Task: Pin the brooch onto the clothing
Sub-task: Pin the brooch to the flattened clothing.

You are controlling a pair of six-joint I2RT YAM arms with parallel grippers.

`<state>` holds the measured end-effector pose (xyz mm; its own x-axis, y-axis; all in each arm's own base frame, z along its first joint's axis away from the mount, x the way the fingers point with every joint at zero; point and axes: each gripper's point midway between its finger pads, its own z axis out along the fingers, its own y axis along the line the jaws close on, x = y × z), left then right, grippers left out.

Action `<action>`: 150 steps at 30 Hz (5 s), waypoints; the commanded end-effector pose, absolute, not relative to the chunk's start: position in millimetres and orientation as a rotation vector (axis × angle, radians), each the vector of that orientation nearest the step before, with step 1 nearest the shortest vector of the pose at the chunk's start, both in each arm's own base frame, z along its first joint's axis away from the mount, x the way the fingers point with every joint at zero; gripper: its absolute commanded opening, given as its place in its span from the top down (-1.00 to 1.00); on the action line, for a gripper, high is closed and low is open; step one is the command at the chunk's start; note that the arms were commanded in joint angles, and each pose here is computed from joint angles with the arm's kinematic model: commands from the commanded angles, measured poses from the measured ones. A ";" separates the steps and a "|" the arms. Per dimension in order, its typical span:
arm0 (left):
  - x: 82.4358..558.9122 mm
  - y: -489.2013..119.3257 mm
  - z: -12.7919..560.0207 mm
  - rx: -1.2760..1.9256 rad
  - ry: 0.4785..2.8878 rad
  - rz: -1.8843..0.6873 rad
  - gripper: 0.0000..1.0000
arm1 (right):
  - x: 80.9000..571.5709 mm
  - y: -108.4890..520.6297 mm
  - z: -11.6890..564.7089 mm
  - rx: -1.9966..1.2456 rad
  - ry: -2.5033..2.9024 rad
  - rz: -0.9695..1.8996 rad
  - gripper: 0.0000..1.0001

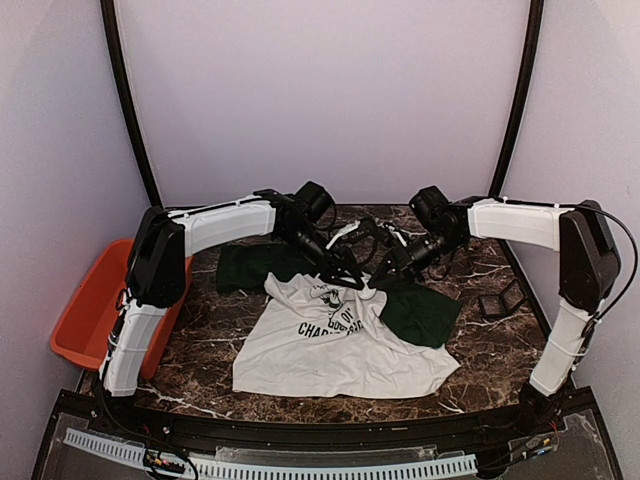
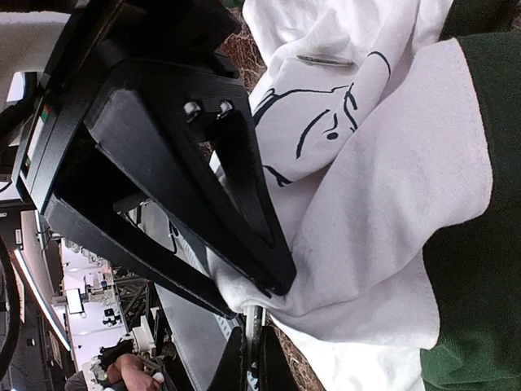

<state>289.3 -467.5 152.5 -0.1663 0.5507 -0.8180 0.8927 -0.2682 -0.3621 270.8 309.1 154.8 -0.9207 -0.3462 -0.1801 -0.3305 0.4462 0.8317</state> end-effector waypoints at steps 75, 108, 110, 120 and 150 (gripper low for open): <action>290.9 -486.3 159.8 1.744 1.696 -1.284 0.52 | 307.7 308.0 186.0 0.473 -2.707 -1.619 1.00; 339.7 -452.1 175.2 1.619 1.752 -1.182 -0.13 | 303.4 298.4 176.2 0.464 -2.750 -1.554 1.00; 340.8 -449.9 178.5 1.616 1.745 -1.183 -0.18 | 303.6 297.7 174.4 0.459 -2.753 -1.546 1.00; 337.2 -453.8 187.8 1.588 1.714 -1.264 -0.24 | 304.1 296.6 170.0 0.455 -2.760 -1.526 1.00; 302.1 -467.9 199.9 1.679 1.585 -1.418 -0.04 | 293.7 300.9 167.7 0.574 -2.775 -1.484 1.00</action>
